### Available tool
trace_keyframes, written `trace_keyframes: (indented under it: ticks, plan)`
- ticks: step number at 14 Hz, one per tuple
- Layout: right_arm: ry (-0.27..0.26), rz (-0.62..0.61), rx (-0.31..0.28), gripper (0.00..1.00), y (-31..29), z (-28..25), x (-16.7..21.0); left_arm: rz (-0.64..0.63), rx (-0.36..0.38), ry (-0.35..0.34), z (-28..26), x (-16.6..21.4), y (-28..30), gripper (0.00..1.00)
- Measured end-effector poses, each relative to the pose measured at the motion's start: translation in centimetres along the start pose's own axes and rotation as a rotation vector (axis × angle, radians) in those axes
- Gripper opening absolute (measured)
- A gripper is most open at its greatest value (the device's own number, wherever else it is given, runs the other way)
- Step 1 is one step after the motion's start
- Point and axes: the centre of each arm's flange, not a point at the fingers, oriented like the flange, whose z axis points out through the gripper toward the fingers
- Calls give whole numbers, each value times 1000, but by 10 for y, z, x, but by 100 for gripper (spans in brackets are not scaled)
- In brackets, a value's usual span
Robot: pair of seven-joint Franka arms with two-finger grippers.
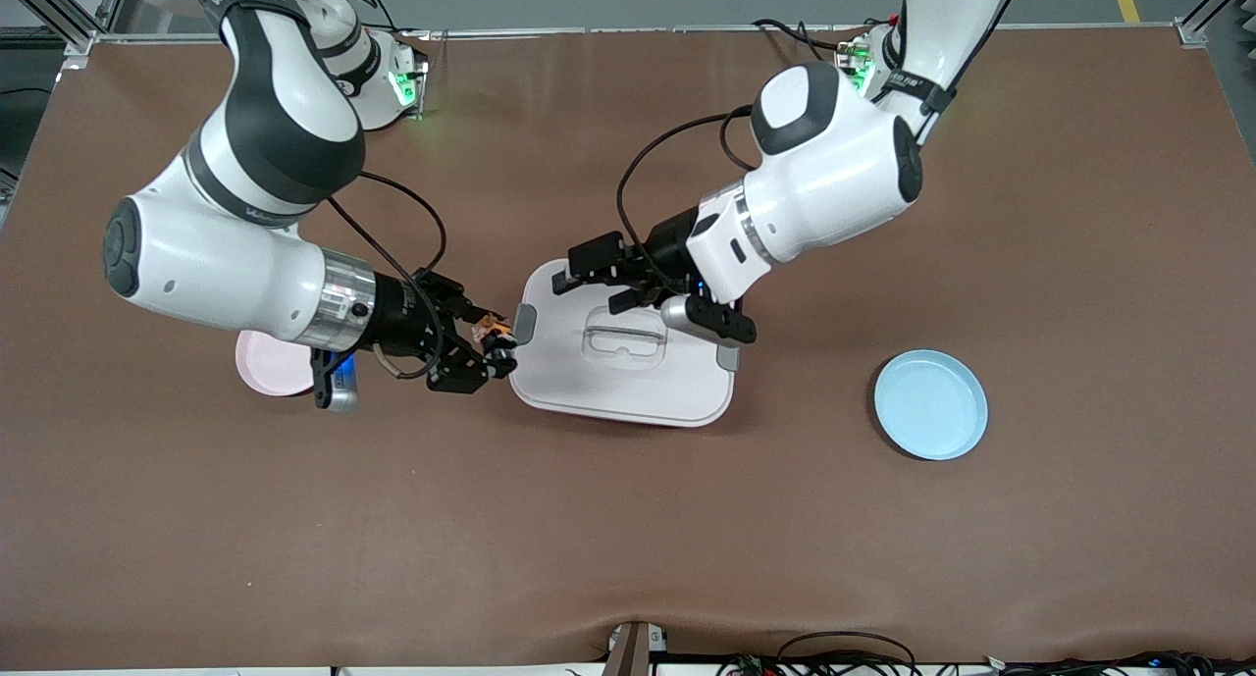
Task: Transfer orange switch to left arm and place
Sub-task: 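Lift the switch with the right gripper while the left gripper approaches, then grasp the switch with the left gripper above the white box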
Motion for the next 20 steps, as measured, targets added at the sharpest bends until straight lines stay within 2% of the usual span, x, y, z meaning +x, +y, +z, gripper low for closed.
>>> trace_keyframes:
  ticks: [5, 12, 20]
  plan:
    - [1, 63, 32, 72, -19, 18, -14, -1, -22, 74, 35, -13, -1, 100]
    - [-6, 77, 23, 72, -16, 34, -42, 20, -21, 125, 24, 17, -19, 100]
    - [-2, 98, 68, 72, -20, 47, -49, 26, -26, 117, 35, 20, -21, 100]
